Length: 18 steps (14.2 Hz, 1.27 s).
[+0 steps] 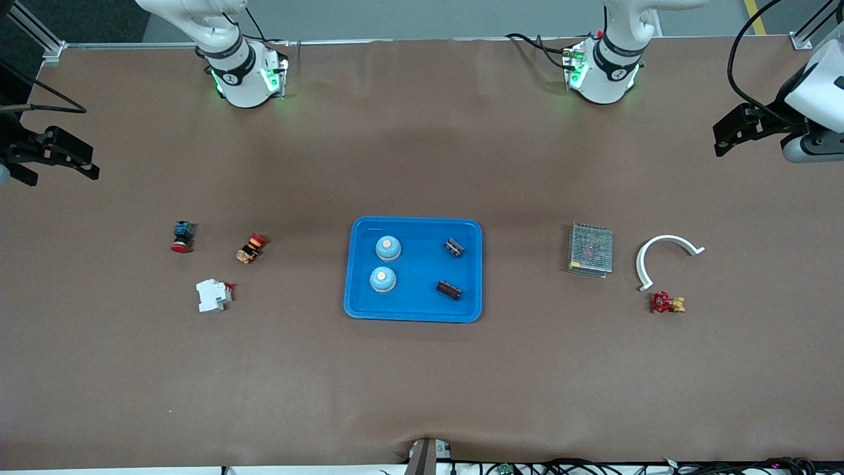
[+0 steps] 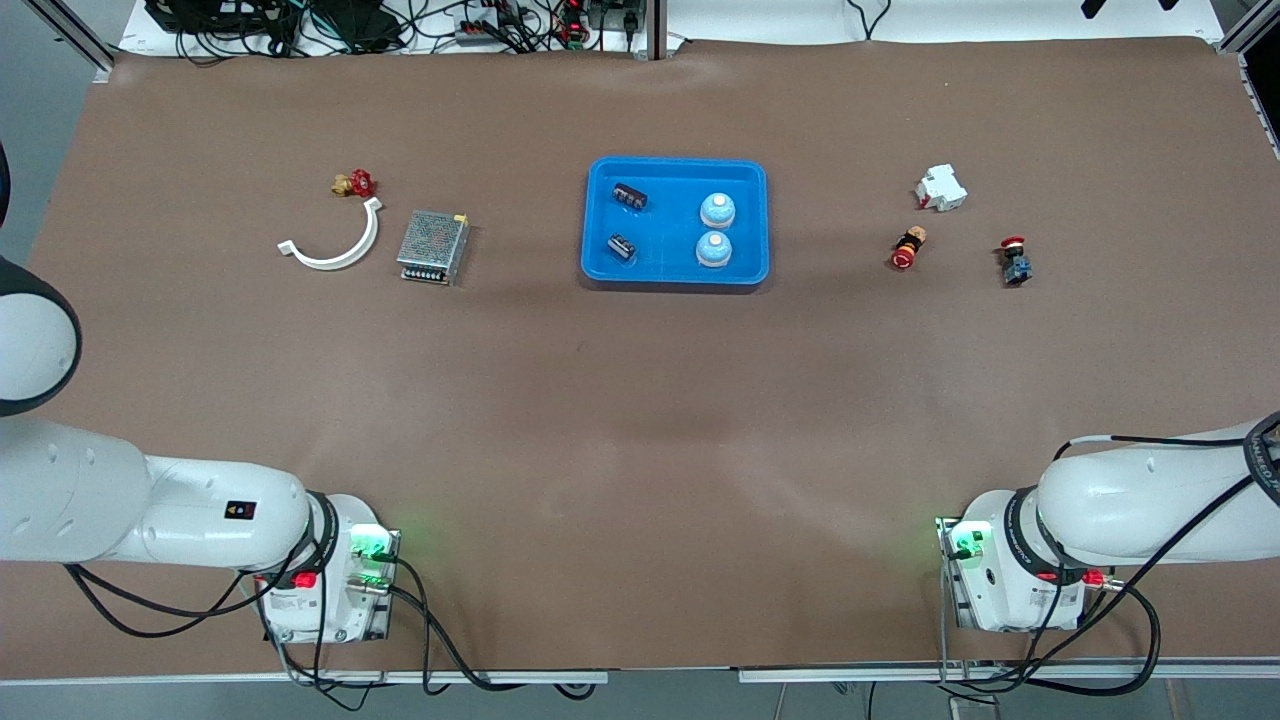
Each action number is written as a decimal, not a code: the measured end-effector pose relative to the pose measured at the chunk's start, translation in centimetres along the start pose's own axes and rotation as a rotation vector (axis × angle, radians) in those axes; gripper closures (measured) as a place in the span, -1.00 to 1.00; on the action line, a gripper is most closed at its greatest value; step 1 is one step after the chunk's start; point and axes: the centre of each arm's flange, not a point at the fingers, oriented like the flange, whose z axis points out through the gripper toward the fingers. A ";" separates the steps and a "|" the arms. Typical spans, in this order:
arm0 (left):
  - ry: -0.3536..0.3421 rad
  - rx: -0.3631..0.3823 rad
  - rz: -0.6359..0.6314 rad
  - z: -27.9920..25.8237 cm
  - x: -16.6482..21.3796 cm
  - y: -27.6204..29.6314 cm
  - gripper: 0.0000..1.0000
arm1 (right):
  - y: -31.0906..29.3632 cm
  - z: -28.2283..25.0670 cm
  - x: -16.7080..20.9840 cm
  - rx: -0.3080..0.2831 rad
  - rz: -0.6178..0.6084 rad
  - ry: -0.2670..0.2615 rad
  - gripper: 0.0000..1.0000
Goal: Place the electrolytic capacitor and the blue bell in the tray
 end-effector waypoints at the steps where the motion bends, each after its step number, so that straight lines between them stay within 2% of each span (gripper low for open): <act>1: -0.001 -0.003 0.000 0.0 0.0 0.0 -1.00 | 0.0 0.0 0.0 -0.001 0.000 0.000 -1.00; 11: 0.006 -0.009 0.002 -0.4 -0.1 0.1 -1.00 | 0.4 0.0 0.0 -0.006 0.007 0.001 -1.00; 15: 0.006 -0.042 0.007 -0.6 -0.1 0.6 -1.00 | 0.6 0.0 0.0 -0.013 0.009 0.002 -1.00; 18: 0.007 -0.043 0.009 -0.6 -0.2 0.7 -1.00 | 0.6 0.0 0.0 -0.013 0.064 0.003 -1.00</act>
